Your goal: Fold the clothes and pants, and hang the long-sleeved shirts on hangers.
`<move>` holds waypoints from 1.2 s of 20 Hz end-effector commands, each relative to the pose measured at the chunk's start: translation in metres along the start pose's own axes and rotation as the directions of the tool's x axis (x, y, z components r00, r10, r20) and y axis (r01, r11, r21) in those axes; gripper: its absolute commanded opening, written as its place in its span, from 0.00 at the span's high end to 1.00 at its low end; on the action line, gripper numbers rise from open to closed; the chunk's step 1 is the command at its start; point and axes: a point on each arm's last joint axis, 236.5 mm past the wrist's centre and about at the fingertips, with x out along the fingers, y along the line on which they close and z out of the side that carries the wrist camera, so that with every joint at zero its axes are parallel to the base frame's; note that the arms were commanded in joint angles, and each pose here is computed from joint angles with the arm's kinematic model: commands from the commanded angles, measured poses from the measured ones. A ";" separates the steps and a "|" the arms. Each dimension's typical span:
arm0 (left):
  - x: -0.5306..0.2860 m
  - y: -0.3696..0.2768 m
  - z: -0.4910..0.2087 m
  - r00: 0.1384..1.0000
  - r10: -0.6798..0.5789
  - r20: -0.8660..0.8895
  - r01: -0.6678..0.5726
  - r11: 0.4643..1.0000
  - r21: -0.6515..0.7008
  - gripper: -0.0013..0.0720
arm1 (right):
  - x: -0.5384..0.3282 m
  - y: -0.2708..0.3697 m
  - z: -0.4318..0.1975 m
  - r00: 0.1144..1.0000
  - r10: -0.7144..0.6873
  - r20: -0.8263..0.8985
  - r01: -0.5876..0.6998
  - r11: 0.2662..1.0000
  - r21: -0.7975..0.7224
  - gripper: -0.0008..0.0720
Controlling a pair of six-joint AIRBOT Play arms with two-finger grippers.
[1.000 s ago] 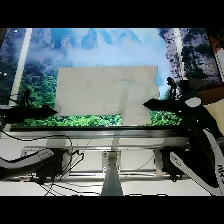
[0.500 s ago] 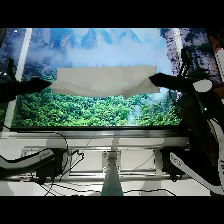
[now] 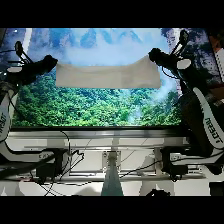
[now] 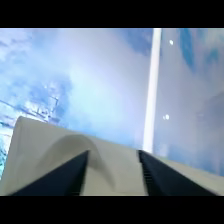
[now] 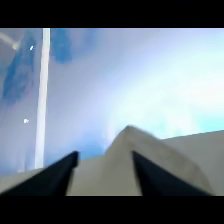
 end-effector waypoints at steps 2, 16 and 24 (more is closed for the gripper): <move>0.007 0.015 0.005 0.999 0.048 0.007 -0.048 0.998 0.045 0.01 | 0.015 -0.032 -0.011 0.996 -0.050 -0.070 0.050 0.999 -0.005 0.04; 0.025 0.054 -0.120 0.882 0.060 -0.468 -0.063 0.998 0.010 0.74 | 0.001 -0.026 -0.068 0.944 -0.018 -0.330 -0.003 0.998 -0.063 0.11; -0.075 -0.065 -0.061 0.838 -0.044 -0.544 0.206 0.949 0.240 0.96 | 0.008 0.104 -0.123 0.909 0.116 -0.401 -0.227 0.944 -0.240 0.96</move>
